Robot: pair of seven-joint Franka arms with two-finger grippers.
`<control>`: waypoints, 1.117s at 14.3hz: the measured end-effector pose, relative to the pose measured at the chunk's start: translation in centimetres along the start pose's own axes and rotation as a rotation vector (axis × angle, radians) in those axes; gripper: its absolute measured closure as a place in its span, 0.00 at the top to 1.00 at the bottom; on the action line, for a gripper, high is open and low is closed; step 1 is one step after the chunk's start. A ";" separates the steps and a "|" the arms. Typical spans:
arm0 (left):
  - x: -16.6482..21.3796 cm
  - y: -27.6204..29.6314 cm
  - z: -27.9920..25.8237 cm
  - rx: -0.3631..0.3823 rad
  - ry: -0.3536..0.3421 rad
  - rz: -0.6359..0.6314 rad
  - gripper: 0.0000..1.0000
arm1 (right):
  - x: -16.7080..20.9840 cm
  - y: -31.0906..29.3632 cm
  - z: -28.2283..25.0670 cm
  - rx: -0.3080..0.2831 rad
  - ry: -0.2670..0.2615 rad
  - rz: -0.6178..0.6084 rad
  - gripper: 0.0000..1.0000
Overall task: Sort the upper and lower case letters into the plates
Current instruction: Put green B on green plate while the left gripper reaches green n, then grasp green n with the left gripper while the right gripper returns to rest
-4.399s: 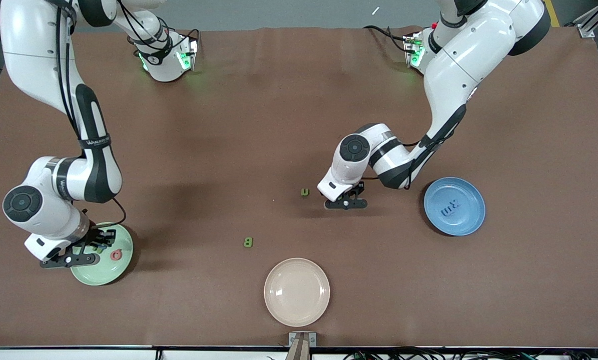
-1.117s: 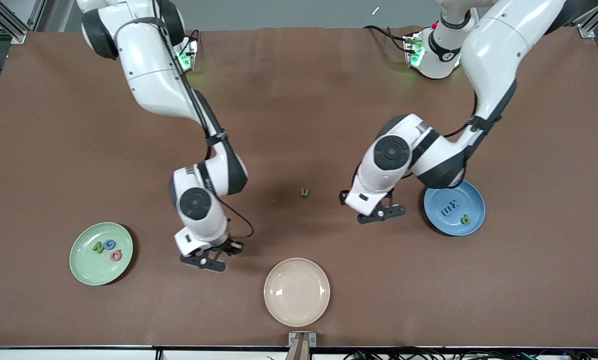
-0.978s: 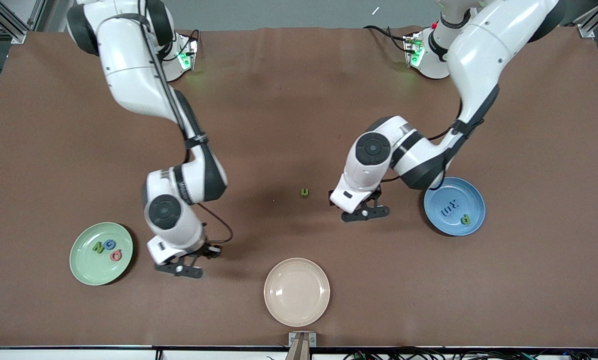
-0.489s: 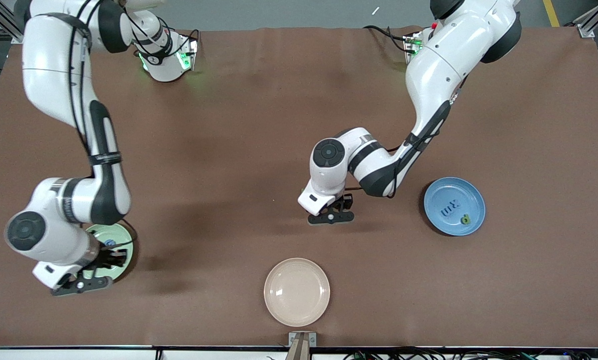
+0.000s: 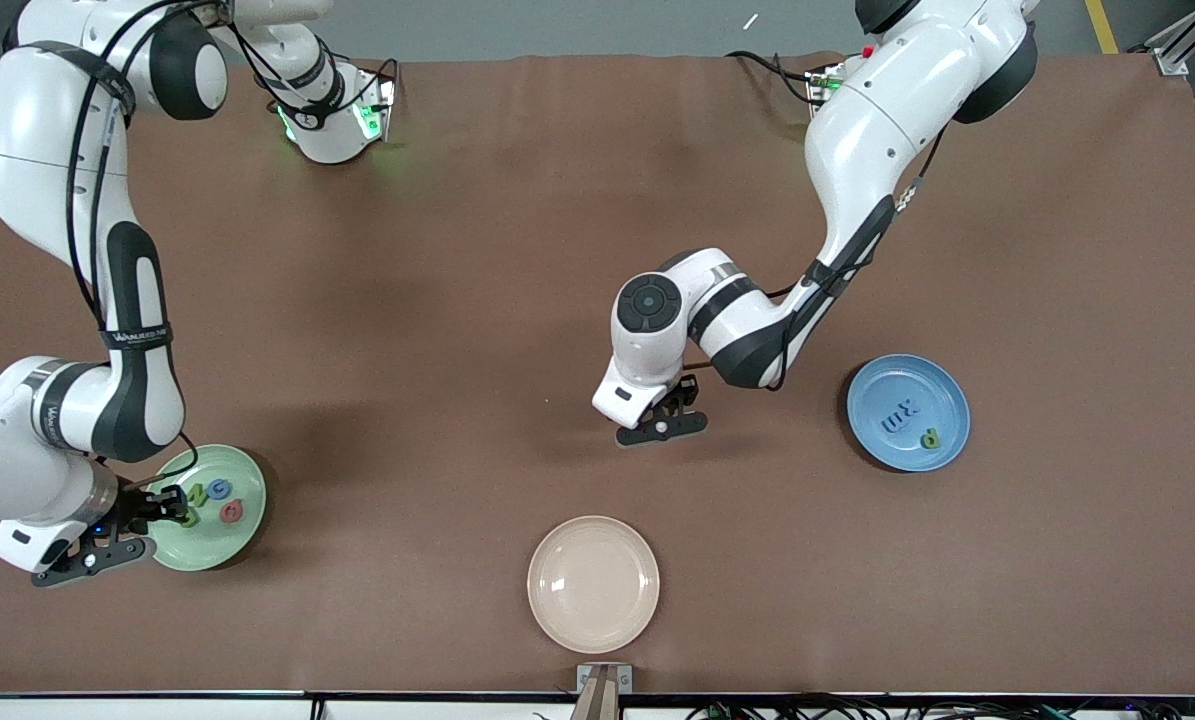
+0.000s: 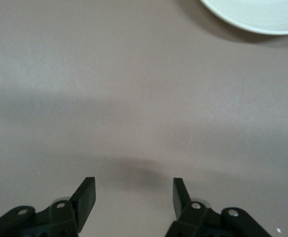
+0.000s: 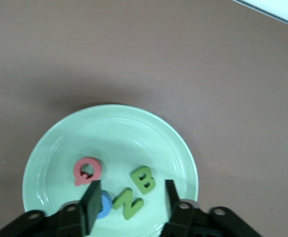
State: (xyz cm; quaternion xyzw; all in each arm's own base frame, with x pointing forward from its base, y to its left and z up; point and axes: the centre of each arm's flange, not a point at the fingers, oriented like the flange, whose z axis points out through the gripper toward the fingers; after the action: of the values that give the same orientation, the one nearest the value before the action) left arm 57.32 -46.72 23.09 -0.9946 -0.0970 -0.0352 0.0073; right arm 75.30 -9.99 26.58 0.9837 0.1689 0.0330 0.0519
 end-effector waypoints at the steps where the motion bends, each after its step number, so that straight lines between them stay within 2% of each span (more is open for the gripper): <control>1: -0.6 0.6 0.2 -0.018 -0.018 -0.007 0.70 | 0.2 -0.3 -0.1 0.001 0.003 -0.005 0.75; 3: -2.9 2.4 0.8 -0.054 -0.048 -0.006 0.69 | 0.6 -0.7 -0.4 0.000 0.010 -0.011 0.96; 4: -4.2 3.3 1.1 -0.055 -0.054 -0.004 0.67 | 0.9 -0.9 -1.1 -0.003 0.022 -0.015 1.00; 6: -5.9 4.3 1.8 -0.049 -0.061 0.016 0.66 | 2.0 -1.6 -4.4 -0.004 0.065 -0.016 1.00; 9: -6.2 4.2 2.9 -0.033 -0.062 0.041 0.64 | 2.6 -3.5 -13.5 0.025 0.099 0.035 1.00; 12: -6.0 3.8 4.0 -0.020 -0.069 0.067 0.60 | 1.0 -4.9 -21.8 0.067 0.091 0.157 1.00; 16: -6.7 4.0 4.7 -0.016 -0.076 0.081 0.56 | -2.4 -5.5 -29.2 0.118 0.035 0.318 1.00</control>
State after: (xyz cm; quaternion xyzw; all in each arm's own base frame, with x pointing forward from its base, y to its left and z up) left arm 51.88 -51.87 17.89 -0.9984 -0.0568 0.0024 -0.0029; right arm 68.80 -2.98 54.85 0.9986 0.0137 0.0480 -0.0148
